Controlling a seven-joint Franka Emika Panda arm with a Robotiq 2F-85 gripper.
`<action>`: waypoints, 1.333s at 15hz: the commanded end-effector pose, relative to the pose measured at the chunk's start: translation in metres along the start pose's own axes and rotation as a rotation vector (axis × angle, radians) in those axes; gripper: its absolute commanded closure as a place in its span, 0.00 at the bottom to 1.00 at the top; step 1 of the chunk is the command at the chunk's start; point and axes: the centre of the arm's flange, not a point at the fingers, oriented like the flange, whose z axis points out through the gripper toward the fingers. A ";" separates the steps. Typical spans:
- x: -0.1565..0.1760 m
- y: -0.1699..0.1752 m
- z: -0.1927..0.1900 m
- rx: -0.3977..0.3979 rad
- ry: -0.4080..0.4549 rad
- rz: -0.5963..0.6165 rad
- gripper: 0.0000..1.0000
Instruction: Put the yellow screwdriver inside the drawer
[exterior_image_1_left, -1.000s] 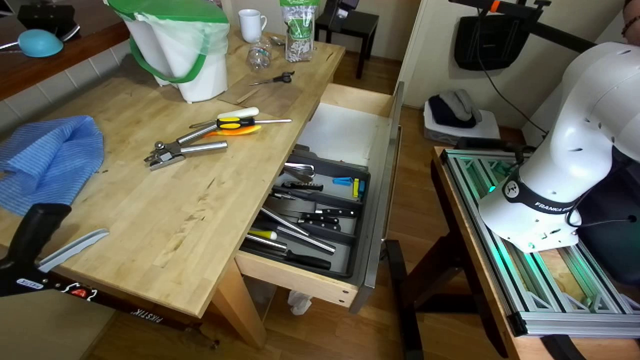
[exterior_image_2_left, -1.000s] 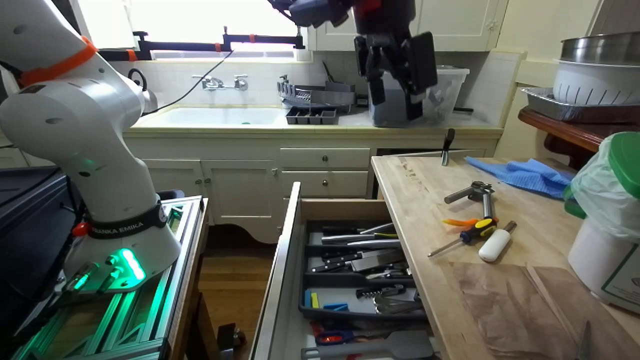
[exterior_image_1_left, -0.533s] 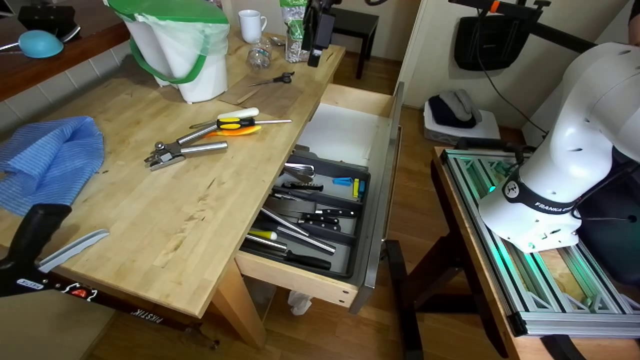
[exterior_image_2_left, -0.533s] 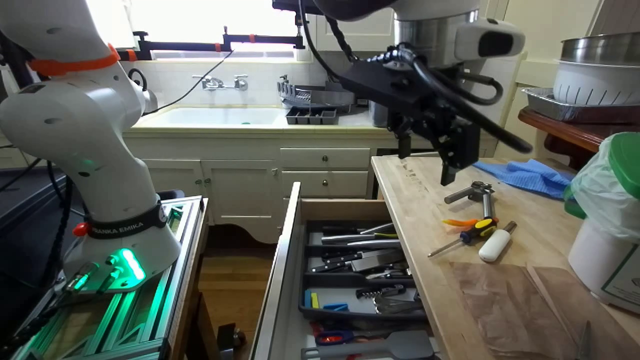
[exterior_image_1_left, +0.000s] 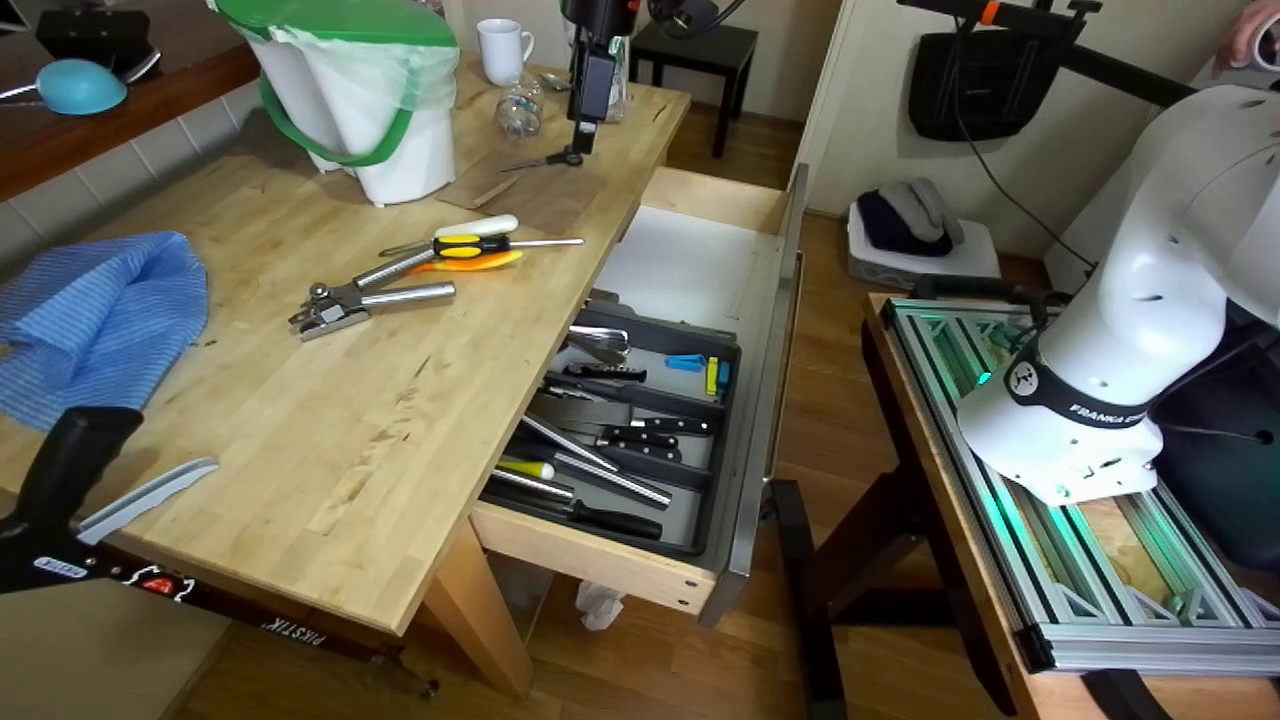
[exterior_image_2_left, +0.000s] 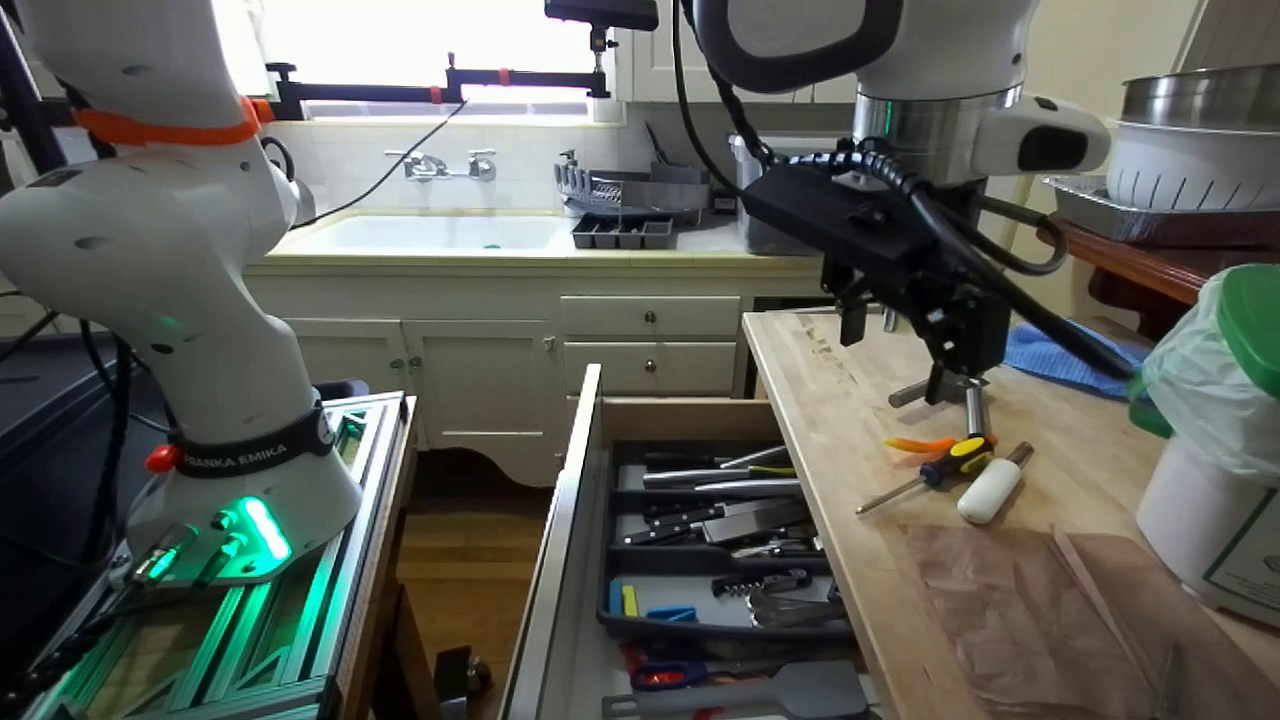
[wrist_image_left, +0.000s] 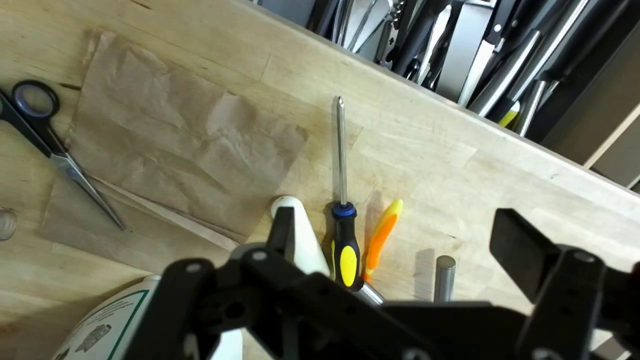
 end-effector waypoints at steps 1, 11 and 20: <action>0.017 0.020 0.025 -0.060 0.042 -0.016 0.00; 0.066 0.021 0.091 -0.137 0.126 -0.060 0.00; 0.087 0.007 0.119 -0.094 0.125 -0.059 0.60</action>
